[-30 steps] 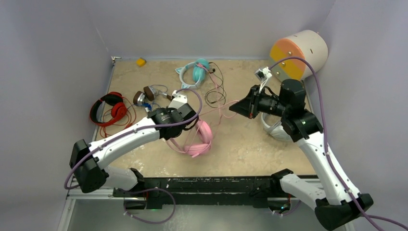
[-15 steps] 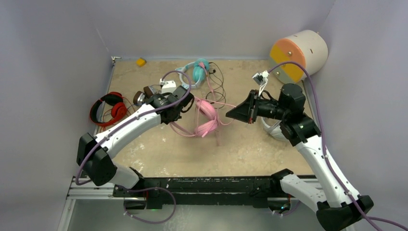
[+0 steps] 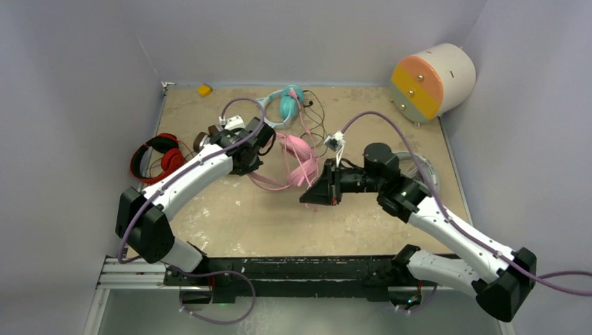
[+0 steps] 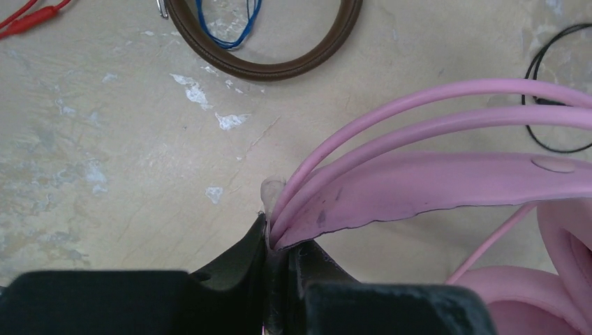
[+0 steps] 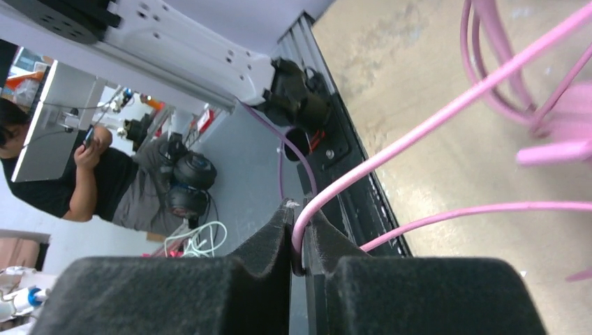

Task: Wrap the headphones
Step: Wrap the headphones cable around the headphones.

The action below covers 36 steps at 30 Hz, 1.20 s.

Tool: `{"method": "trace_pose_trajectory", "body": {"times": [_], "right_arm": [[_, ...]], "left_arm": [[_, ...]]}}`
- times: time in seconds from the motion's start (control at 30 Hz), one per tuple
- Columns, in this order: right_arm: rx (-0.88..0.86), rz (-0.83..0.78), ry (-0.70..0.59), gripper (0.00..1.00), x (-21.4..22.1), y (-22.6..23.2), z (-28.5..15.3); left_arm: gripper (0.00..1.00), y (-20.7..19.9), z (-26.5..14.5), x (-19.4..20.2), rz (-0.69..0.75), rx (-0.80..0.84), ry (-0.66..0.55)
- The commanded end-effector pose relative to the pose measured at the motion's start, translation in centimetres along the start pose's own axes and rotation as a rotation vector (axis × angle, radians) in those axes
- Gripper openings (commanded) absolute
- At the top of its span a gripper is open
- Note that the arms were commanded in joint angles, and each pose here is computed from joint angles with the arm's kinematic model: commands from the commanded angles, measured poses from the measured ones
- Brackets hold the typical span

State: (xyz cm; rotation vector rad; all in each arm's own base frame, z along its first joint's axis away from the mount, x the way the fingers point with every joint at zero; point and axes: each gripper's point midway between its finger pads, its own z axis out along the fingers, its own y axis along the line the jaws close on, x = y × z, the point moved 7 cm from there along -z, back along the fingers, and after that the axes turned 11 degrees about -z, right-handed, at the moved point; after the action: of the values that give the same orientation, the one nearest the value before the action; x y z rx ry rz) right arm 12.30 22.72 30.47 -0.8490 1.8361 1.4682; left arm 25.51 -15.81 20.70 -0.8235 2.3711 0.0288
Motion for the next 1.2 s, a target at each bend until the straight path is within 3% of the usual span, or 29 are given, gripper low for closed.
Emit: {"method": "trace_pose_trajectory", "body": {"times": [0.0, 0.17, 0.57, 0.77, 1.17], "right_arm": [[-0.033, -0.011, -0.008, 0.11, 1.3, -0.1, 1.8], [0.057, 0.005, -0.016, 0.23, 3.4, -2.3, 2.8], [0.129, 0.101, -0.023, 0.35, 10.9, -6.9, 3.6], [0.195, 0.077, -0.025, 0.36, 11.8, -7.9, 3.4], [0.358, 0.059, -0.006, 0.48, 12.4, -9.7, 2.7]], "left_arm": [[0.00, -2.1, -2.2, -3.7, -0.274, 0.153, -0.062], [0.00, -2.0, -3.9, -4.5, -0.325, 0.230, -0.074], [0.00, -0.8, -7.8, -5.3, -0.387, 0.419, 0.002], [0.00, -0.9, -9.4, -5.6, -0.379, 0.483, 0.033], [0.00, 1.5, -12.3, -7.3, -0.299, 0.462, -0.056]]}}
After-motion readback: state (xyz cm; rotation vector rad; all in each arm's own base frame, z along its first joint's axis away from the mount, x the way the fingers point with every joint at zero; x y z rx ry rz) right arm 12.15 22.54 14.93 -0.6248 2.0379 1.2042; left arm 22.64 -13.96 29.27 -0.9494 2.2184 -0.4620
